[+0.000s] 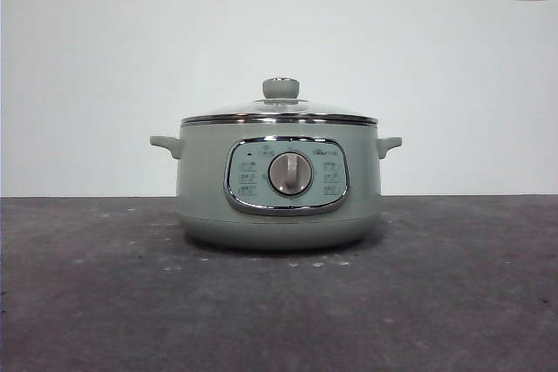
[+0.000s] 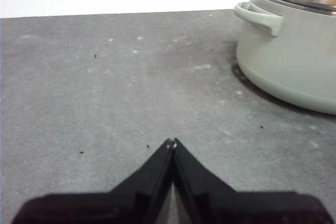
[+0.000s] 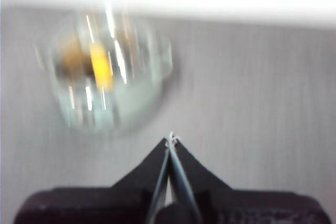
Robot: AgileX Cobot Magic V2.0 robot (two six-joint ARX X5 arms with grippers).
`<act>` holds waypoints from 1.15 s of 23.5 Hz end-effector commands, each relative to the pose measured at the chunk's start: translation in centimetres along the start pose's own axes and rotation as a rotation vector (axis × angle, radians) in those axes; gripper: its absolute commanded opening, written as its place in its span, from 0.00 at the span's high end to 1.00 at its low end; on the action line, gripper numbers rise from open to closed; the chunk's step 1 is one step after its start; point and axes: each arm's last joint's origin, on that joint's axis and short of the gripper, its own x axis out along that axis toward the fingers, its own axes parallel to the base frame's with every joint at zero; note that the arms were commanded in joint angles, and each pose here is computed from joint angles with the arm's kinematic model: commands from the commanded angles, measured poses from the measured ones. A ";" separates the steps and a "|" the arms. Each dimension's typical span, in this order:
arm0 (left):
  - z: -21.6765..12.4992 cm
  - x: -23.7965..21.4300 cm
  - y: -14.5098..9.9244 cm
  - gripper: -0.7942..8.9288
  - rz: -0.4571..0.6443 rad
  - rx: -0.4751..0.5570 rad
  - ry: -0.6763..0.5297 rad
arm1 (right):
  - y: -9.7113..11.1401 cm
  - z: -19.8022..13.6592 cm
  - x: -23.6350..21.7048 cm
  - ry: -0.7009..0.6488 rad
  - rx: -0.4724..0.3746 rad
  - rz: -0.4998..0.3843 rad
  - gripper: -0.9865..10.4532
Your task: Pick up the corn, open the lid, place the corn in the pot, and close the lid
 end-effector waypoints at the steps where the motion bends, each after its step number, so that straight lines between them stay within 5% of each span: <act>1: -0.3 0.1 0.0 0.92 0.000 -0.007 0.005 | -0.2 -1.2 0.7 -0.148 -0.102 -0.054 0.91; 5: -0.3 0.1 0.0 0.92 0.000 -0.007 0.005 | -0.9 -5.7 4.7 -0.344 -0.147 -0.110 0.91; 10: -0.3 0.1 0.0 0.92 0.000 -0.007 0.005 | -1.6 -11.3 9.1 -0.375 -0.149 -0.126 0.91; 18: -0.3 0.1 0.0 0.92 0.000 -0.007 0.005 | -2.2 -18.6 13.7 -0.322 -0.036 -0.109 0.91; 27: -0.3 0.1 0.0 0.92 0.000 -0.008 0.008 | -2.3 -20.6 14.6 -0.188 0.012 -0.102 0.91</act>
